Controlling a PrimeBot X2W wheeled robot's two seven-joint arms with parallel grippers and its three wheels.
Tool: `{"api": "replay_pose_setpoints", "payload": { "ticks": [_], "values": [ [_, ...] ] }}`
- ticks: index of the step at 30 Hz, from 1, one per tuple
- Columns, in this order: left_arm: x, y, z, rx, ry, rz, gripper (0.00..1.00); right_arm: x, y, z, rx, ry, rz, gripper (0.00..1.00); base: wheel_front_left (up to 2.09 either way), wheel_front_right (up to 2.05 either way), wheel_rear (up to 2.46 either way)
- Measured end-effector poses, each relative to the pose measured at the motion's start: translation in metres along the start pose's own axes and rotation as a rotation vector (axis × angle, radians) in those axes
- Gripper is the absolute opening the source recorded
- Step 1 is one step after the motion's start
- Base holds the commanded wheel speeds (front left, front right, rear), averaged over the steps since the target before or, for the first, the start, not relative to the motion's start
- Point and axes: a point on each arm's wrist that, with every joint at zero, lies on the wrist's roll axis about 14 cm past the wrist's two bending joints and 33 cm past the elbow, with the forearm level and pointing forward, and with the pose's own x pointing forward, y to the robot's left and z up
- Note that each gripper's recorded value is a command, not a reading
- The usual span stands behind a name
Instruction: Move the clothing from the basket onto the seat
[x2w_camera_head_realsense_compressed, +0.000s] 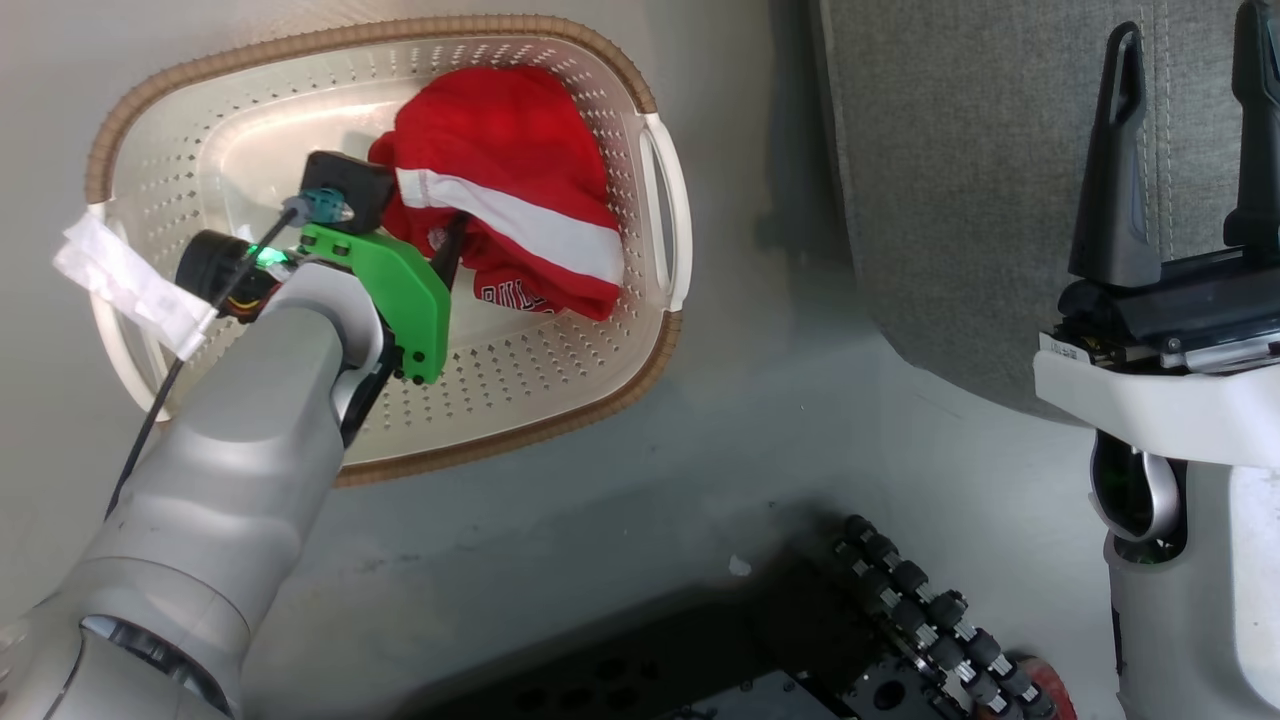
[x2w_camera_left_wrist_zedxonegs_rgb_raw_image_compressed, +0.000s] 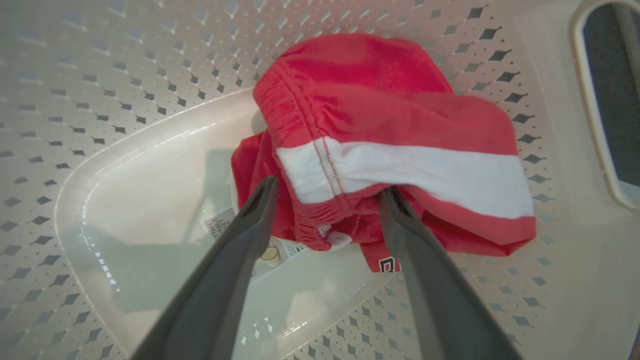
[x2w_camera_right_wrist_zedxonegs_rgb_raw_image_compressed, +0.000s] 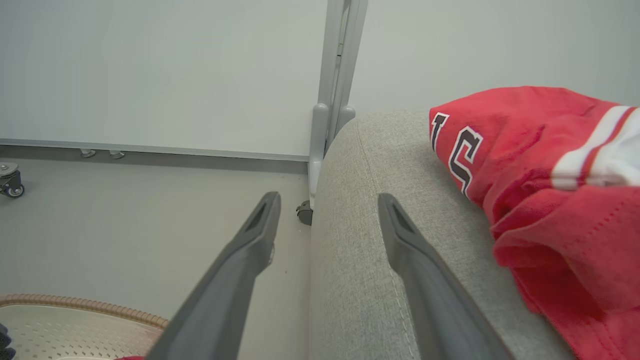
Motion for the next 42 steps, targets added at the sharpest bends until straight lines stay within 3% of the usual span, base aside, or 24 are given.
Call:
{"api": "replay_pose_setpoints", "payload": {
  "ticks": [15,16,17,29,42],
  "values": [
    [0.016,-0.016,0.004,-0.020,-0.029,-0.076,1.00,0.001,0.002,-0.018,-0.005,0.039,0.005,1.00,0.00,0.00,0.00],
    [0.016,-0.015,0.004,-0.014,-0.028,-0.078,0.43,0.001,0.003,-0.019,-0.005,0.039,0.008,1.00,0.00,0.00,0.00],
    [0.016,-0.016,0.003,-0.005,-0.022,-0.084,0.00,0.002,0.003,-0.019,-0.004,0.038,0.009,1.00,0.00,0.00,0.00],
    [-0.015,-0.041,0.009,0.018,-0.078,-0.103,0.00,0.000,0.014,0.007,0.006,-0.008,0.039,1.00,0.00,0.00,0.00],
    [-0.106,-0.072,0.090,0.129,-0.357,-0.019,0.00,-0.031,0.037,0.071,0.061,-0.104,0.097,1.00,0.00,0.00,0.00]
  ]
}}
